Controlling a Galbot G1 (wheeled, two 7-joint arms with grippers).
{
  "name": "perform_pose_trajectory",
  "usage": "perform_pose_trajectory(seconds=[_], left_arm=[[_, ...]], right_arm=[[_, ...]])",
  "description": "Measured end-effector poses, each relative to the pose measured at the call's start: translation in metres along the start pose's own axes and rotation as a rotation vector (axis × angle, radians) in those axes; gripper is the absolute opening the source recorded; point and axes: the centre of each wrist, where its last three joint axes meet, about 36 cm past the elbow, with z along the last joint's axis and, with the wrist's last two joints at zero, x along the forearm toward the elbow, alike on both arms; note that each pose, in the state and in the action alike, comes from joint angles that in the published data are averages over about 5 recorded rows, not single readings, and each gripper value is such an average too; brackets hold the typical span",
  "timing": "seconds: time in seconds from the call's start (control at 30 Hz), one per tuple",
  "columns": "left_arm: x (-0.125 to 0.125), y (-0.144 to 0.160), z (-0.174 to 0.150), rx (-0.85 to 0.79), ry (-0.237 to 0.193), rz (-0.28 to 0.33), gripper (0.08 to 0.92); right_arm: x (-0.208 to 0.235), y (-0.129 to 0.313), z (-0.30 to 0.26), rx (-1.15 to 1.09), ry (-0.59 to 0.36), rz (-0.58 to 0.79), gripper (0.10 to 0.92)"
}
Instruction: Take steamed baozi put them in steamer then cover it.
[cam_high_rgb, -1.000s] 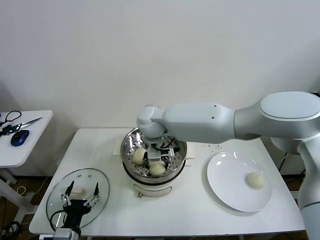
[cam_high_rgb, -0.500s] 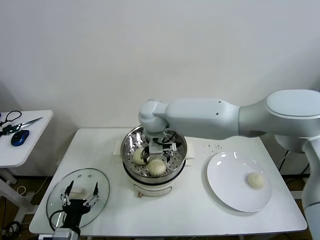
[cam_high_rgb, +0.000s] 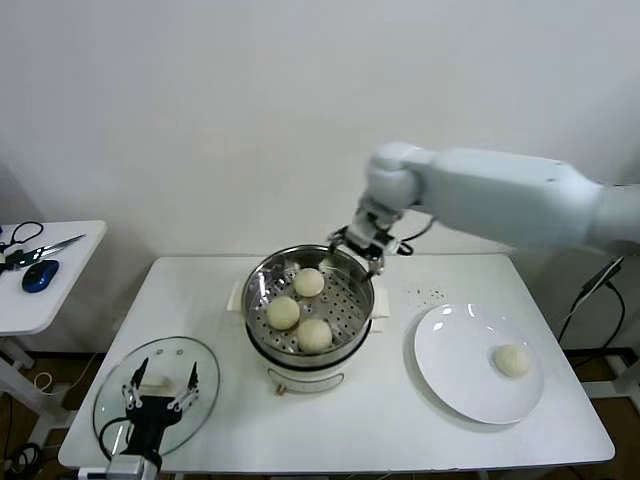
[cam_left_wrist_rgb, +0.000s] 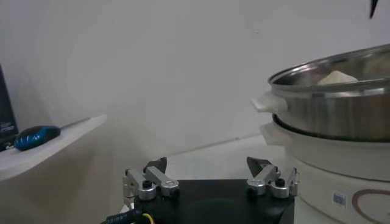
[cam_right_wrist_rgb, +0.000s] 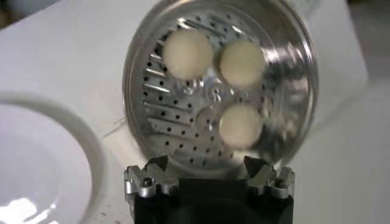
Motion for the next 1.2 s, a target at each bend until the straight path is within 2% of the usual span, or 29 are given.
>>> perform_pose_trajectory(seconds=[0.3, 0.63, 0.9, 1.2], left_arm=[[0.003, 0.0, -0.003, -0.005, -0.004, 0.002, 0.823], [0.009, -0.001, -0.003, -0.014, 0.004, -0.002, 0.823], [0.012, -0.002, -0.002, -0.021, 0.014, -0.006, 0.823], [0.013, -0.003, 0.001, -0.025, 0.025, -0.01, 0.823]], right_arm=[[-0.006, 0.113, 0.082, -0.415, 0.032, -0.03, 0.823], [-0.045, 0.22, 0.142, -0.662, 0.063, -0.12, 0.823], [-0.078, 0.275, 0.167, -0.751, 0.091, -0.19, 0.823], [-0.1, 0.304, 0.182, -0.789, 0.113, -0.239, 0.823]])
